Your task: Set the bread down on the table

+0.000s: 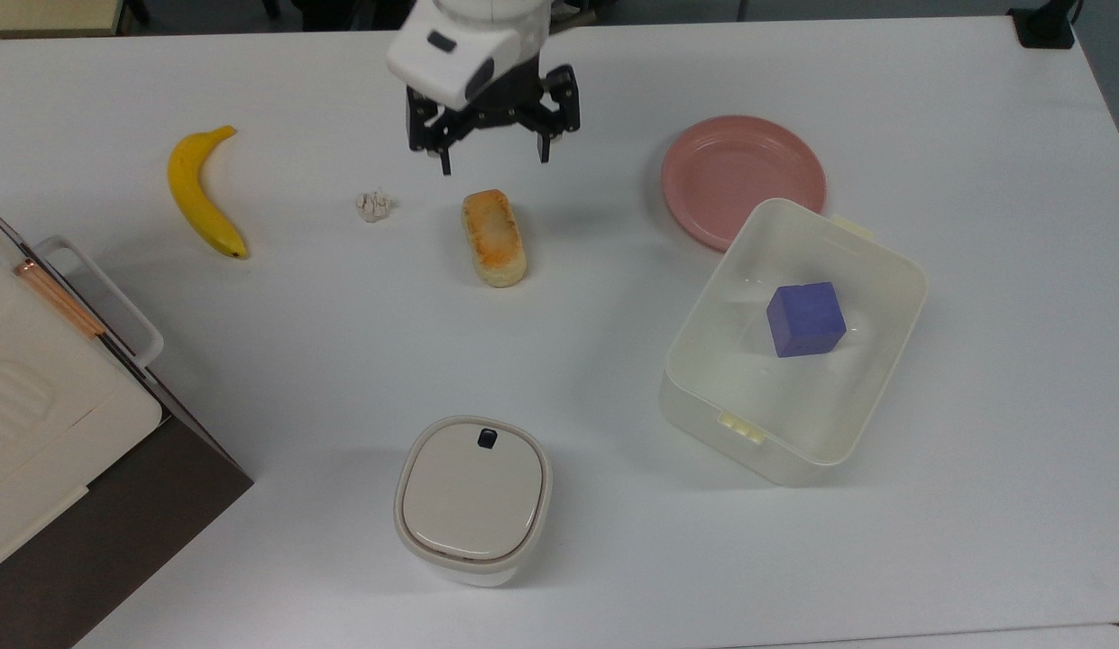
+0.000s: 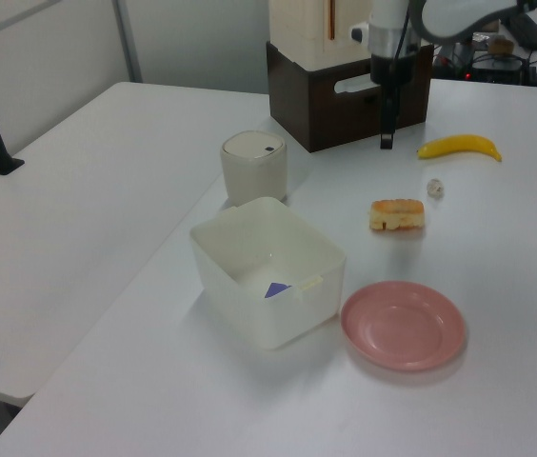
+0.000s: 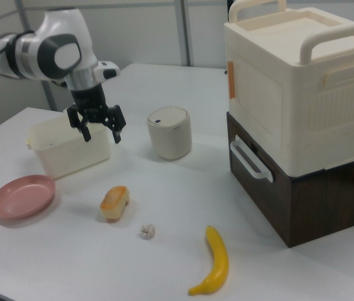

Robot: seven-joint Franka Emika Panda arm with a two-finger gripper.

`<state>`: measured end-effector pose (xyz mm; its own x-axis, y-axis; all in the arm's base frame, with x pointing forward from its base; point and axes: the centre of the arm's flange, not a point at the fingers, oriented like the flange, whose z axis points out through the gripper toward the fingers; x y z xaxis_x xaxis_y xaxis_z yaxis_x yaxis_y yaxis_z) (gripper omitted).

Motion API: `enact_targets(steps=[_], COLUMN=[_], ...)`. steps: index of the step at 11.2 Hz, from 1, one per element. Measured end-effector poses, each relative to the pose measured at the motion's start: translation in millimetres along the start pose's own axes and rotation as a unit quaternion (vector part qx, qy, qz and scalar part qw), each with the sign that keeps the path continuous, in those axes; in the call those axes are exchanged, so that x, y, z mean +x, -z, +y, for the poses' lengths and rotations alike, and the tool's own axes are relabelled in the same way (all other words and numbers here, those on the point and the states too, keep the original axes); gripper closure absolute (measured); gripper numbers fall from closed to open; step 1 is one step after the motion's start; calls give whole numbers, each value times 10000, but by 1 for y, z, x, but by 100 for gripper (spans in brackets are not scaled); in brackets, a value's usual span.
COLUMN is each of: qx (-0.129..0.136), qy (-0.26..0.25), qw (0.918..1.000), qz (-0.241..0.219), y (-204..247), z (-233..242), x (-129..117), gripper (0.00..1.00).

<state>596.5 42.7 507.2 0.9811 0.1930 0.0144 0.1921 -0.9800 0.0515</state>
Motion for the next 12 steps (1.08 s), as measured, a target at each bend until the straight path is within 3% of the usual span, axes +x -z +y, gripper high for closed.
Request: enact_targets(steps=[3,12], qx=[47,141], qy=[-391,-1622], qw=[9992,9867], qz=[-50,-30], y=[41,98], z=[32,149], x=[-11,-65], gripper=[0,0])
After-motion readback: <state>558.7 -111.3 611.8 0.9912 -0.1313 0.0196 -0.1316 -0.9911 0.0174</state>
